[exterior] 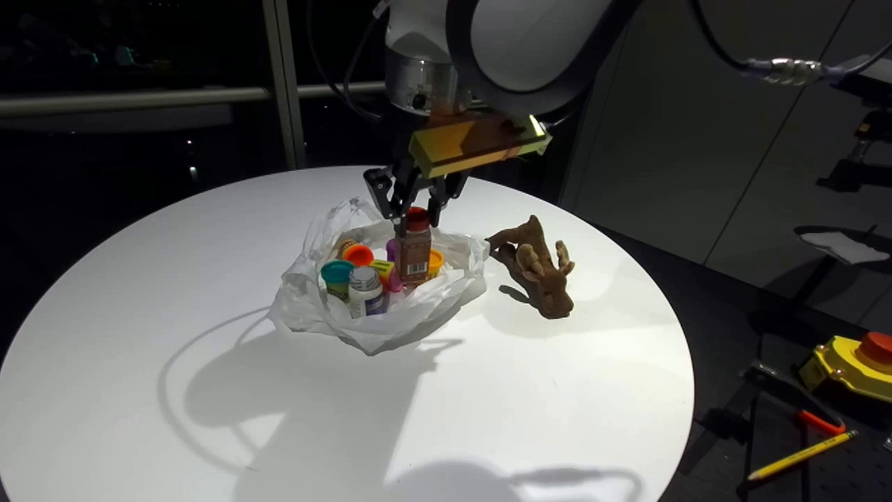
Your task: Put the objects on the table in the plastic bag
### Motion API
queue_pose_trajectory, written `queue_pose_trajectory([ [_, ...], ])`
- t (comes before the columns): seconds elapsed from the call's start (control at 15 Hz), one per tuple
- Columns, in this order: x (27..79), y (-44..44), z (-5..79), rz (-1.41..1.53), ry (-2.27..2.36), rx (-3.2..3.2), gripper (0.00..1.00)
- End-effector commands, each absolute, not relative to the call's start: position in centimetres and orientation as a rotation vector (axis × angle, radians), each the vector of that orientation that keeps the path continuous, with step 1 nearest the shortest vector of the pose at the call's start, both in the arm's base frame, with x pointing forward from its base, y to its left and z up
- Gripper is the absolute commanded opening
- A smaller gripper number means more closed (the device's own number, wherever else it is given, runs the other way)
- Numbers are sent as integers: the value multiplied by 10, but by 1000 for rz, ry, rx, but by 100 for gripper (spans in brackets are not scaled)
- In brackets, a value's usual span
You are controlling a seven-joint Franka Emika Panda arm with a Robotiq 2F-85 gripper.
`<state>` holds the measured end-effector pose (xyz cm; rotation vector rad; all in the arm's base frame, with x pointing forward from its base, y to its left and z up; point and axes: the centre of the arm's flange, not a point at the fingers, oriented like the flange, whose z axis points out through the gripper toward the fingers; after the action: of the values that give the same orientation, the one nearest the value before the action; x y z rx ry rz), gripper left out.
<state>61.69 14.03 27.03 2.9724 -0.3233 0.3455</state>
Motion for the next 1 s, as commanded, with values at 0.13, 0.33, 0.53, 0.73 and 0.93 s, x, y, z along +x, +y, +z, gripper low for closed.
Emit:
queue_pose_trajectory([
  [0.13,615,143,251,381,-226,3051,24],
  [0.33,601,149,239,263,-192,3075,24],
  [0.53,592,156,237,186,-150,3101,24],
  [0.73,600,153,239,205,-147,3082,24],
  [0.93,613,147,242,210,-173,3063,74],
])
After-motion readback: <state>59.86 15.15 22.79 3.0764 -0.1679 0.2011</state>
